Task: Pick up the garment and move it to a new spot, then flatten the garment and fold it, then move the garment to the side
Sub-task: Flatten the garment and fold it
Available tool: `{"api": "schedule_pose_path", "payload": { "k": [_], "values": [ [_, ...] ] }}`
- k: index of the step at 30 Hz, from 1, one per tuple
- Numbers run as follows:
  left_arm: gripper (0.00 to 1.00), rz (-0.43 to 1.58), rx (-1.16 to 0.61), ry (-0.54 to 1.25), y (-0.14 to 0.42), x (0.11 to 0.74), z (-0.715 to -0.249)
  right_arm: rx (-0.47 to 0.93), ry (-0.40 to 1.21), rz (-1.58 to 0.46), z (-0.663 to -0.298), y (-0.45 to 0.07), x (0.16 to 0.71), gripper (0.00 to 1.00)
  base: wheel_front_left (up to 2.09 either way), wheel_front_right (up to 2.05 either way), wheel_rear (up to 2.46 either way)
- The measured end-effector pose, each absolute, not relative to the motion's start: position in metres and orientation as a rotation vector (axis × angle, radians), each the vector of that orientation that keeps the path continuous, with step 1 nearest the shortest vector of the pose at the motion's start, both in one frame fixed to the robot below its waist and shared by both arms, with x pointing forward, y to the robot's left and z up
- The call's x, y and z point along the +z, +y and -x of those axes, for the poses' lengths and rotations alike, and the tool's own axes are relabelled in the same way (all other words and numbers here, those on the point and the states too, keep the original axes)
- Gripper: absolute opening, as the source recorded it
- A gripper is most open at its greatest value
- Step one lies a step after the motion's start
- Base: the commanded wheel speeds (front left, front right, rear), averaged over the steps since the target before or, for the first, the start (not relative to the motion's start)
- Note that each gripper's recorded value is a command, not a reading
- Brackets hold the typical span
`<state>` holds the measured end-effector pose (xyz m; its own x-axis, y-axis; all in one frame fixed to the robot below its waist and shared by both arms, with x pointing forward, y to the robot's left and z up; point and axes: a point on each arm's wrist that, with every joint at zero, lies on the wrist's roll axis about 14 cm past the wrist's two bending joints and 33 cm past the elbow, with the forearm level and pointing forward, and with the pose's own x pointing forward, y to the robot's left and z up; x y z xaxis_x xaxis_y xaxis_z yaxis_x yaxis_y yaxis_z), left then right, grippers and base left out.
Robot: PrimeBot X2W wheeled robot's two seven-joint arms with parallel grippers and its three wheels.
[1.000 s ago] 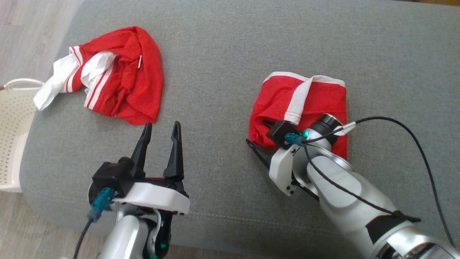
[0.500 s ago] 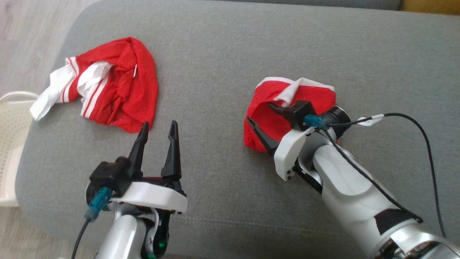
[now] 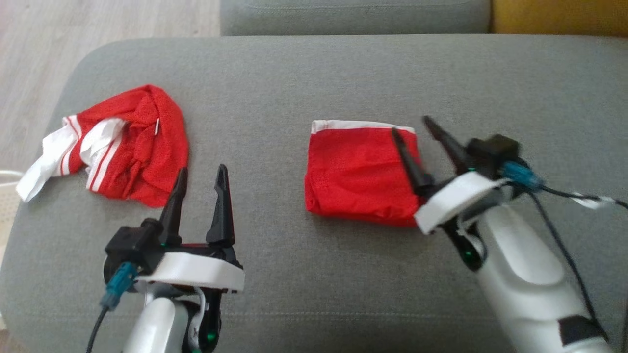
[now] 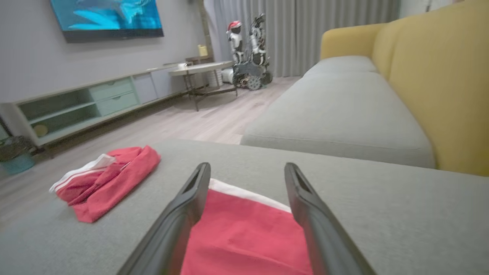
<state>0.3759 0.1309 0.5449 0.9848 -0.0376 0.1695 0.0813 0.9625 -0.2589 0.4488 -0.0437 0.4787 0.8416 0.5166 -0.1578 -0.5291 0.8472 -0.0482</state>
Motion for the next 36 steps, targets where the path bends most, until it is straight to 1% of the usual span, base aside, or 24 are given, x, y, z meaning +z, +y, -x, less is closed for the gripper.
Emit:
{"api": "schedule_pose_path", "payload": {
  "k": [3,7,14,23,36],
  "values": [
    [1.0,0.273,-0.074,-0.18,0.127,0.551,-0.377,0.478,0.103,0.05,-0.447,-0.066,0.485,1.0,0.0,0.0,0.0],
    [1.0,0.274,-0.089,-0.181,0.122,0.551,-0.378,0.399,0.069,0.05,-0.438,-0.091,0.485,1.0,0.0,0.0,0.0],
    [1.0,0.271,-0.1,-0.142,0.117,0.539,-0.372,0.311,0.072,0.028,-0.412,-0.108,0.471,1.0,0.0,0.0,0.0],
    [1.0,0.252,-0.12,-0.101,0.11,0.525,-0.366,0.248,0.064,0.023,-0.399,-0.124,0.467,1.0,0.0,0.0,0.0],
    [1.0,0.237,-0.125,-0.092,0.109,0.521,-0.366,0.236,0.064,0.013,-0.397,-0.125,0.466,1.0,0.0,0.0,0.0]
  ]
}}
